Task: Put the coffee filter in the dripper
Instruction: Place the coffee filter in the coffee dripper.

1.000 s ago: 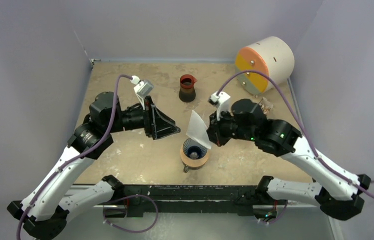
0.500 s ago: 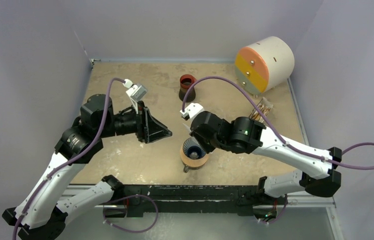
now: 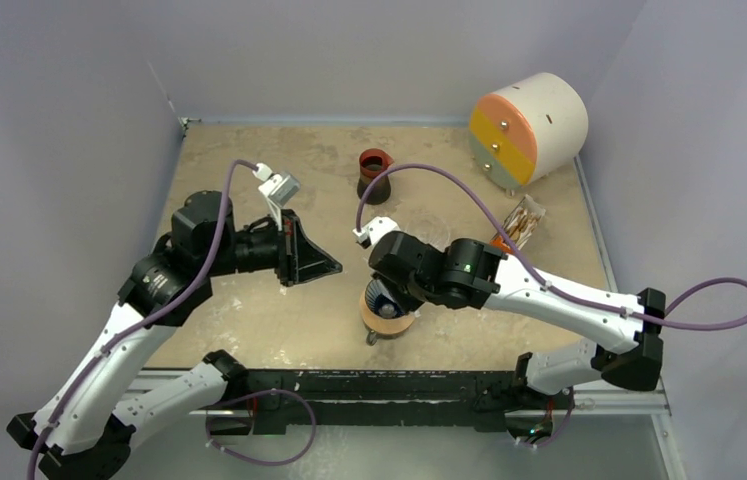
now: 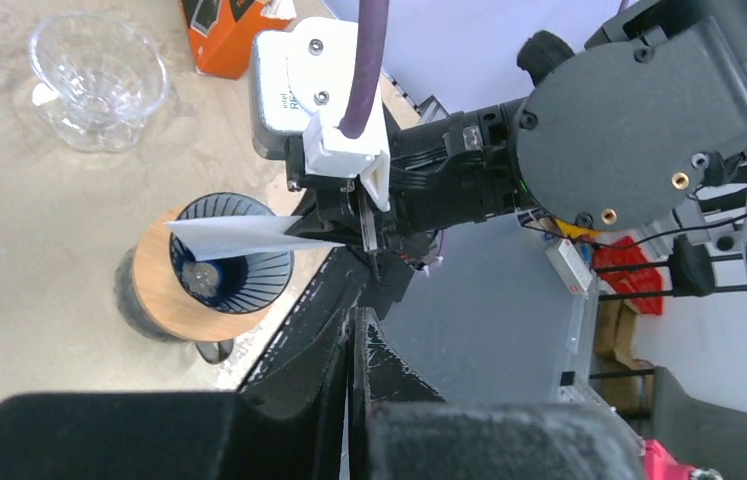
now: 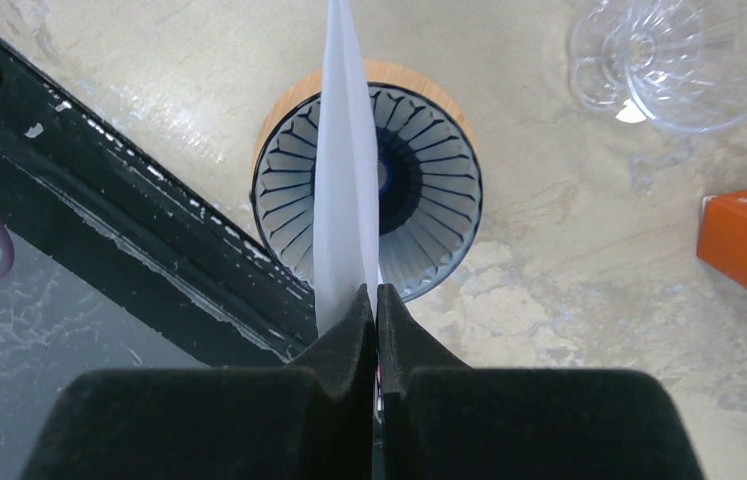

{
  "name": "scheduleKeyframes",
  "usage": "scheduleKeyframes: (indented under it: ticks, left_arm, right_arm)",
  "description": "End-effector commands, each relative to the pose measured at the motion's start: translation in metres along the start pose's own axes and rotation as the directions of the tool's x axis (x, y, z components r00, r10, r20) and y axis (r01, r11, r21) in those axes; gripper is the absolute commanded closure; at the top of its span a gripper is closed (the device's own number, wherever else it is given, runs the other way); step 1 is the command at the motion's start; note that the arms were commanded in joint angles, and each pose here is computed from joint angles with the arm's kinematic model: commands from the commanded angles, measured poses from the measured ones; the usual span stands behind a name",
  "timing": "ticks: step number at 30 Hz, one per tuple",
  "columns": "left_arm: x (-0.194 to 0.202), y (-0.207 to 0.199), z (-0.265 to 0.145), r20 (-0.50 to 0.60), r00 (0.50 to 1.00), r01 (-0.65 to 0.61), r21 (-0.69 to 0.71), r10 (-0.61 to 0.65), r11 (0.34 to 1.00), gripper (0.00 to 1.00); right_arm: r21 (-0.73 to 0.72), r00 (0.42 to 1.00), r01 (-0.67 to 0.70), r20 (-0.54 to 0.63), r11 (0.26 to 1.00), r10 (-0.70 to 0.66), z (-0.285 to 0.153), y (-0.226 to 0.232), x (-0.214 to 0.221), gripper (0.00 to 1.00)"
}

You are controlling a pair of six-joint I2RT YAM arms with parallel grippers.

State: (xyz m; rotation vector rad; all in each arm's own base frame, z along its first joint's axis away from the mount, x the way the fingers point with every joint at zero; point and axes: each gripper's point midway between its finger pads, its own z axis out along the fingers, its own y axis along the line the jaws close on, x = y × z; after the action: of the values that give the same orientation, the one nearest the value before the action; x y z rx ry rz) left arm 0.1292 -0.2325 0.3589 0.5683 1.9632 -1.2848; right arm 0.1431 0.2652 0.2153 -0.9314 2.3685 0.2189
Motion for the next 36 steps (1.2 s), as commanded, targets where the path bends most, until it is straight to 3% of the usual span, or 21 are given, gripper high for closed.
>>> scheduleKeyframes:
  ticks: [1,9,20,36]
  left_arm:
    - [0.002,0.004,0.021,-0.009,0.997,0.075,0.058,-0.075,0.995,1.0]
    - [0.01,0.035,0.054,0.014,0.964,0.265,0.02,-0.265,0.964,1.0]
    - [0.013,0.058,0.085,0.045,0.917,0.399,-0.084,-0.397,0.913,1.0]
    - [0.04,0.066,0.103,-0.029,0.903,0.412,-0.221,-0.428,0.884,1.0]
  right_arm:
    - [-0.051,0.996,-0.085,-0.017,0.995,0.085,0.006,0.015,0.005,1.0]
    - [-0.028,0.99,-0.139,0.027,0.99,0.14,0.012,0.012,0.0,1.0]
    - [-0.054,0.983,-0.149,0.097,0.987,0.154,0.008,0.011,-0.006,1.0]
    - [-0.015,0.981,-0.181,0.074,0.983,0.181,0.019,0.007,0.005,1.0]
